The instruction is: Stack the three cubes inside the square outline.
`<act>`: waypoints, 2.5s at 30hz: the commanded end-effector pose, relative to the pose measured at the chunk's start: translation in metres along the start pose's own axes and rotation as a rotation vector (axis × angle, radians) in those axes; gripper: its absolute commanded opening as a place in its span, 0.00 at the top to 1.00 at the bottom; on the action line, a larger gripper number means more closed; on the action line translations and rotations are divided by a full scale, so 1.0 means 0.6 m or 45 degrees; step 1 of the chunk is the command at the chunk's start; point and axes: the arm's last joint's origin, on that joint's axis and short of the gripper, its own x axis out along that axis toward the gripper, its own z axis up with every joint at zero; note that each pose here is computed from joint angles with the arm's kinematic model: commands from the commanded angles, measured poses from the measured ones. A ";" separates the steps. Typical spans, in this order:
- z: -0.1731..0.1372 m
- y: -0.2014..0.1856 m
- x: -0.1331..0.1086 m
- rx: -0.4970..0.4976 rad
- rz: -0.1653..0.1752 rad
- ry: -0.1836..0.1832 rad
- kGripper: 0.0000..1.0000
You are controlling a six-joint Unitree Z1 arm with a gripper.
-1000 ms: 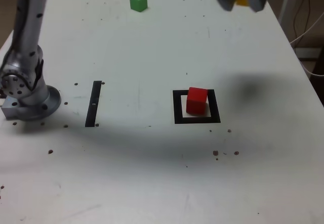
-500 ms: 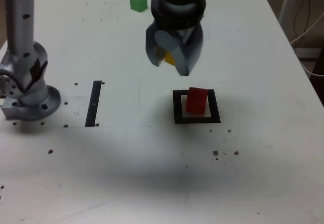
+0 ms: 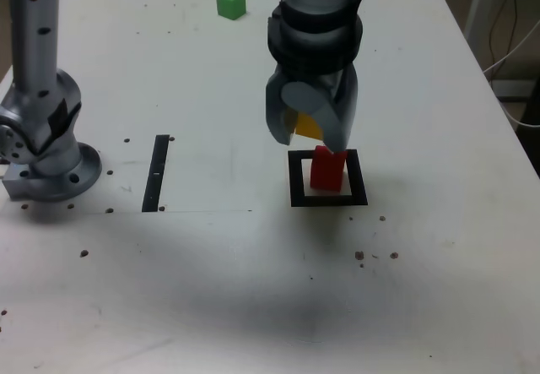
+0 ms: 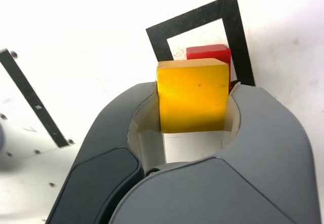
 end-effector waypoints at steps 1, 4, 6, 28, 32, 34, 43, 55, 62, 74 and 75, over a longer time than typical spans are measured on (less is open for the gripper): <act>0.003 -0.002 0.005 -0.038 -0.003 0.003 0.72; 0.007 -0.004 0.012 -0.072 -0.014 0.000 0.72; 0.011 -0.006 0.017 -0.086 -0.027 -0.007 0.72; 0.026 -0.009 0.057 -0.118 -0.055 -0.019 0.72; 0.028 -0.009 0.057 -0.119 -0.049 -0.030 0.70; 0.029 -0.009 0.057 -0.121 -0.046 -0.038 0.69; 0.027 -0.008 0.059 -0.112 -0.040 -0.025 0.47; 0.015 -0.005 0.051 -0.107 -0.017 -0.021 0.05; -0.005 -0.002 0.037 -0.104 -0.001 0.006 0.01; -0.082 0.063 -0.005 -0.067 0.036 0.038 0.01; -0.089 0.073 -0.004 -0.063 0.033 0.045 0.01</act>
